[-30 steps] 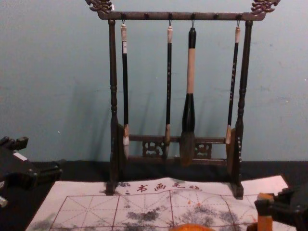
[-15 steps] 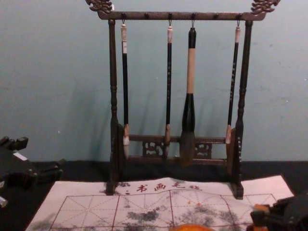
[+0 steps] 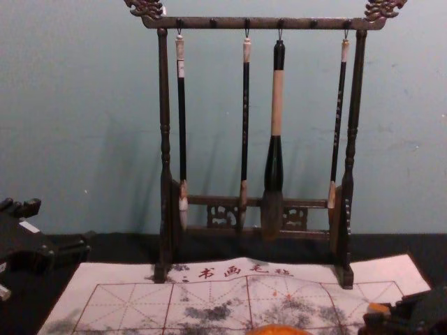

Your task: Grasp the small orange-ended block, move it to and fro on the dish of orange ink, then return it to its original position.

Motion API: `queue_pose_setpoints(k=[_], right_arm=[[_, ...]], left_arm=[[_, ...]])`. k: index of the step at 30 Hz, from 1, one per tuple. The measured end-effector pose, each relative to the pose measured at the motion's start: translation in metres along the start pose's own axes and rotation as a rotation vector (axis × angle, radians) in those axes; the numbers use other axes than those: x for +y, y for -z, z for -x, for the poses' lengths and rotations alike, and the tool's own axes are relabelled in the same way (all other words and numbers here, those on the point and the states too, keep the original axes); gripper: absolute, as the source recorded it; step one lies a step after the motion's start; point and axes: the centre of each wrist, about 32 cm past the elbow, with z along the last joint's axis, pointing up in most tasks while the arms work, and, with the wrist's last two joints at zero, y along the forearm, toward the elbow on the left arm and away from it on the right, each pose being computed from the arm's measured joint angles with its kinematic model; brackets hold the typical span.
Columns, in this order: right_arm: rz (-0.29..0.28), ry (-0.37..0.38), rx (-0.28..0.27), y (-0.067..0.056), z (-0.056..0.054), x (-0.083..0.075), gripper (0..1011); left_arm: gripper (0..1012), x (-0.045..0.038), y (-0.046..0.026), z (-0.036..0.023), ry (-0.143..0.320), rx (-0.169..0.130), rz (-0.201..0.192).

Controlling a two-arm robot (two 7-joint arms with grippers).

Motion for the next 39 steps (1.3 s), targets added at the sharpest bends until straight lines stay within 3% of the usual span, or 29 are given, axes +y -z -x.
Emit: queue_pose_setpoints(k=[17, 28, 29, 39], right_arm=[[-0.002, 0.0, -0.001, -0.0002, -0.0002, -0.0006, 90], [-0.003, 0.0, -0.001, -0.0004, -0.0002, -0.0008, 388], [-0.003, 0.0, -0.001, -0.0004, -0.0002, -0.0008, 460], [-0.003, 0.0, -0.001, -0.0004, -0.0002, -0.0008, 761]], left_arm=[[1001, 0.0, 0.0, 0.0, 0.0, 0.0, 0.0], [1001, 0.0, 0.0, 0.0, 0.0, 0.0, 0.0], [1001, 0.0, 0.0, 0.0, 0.0, 0.0, 0.0], [1001, 0.0, 0.0, 0.0, 0.0, 0.0, 0.0]])
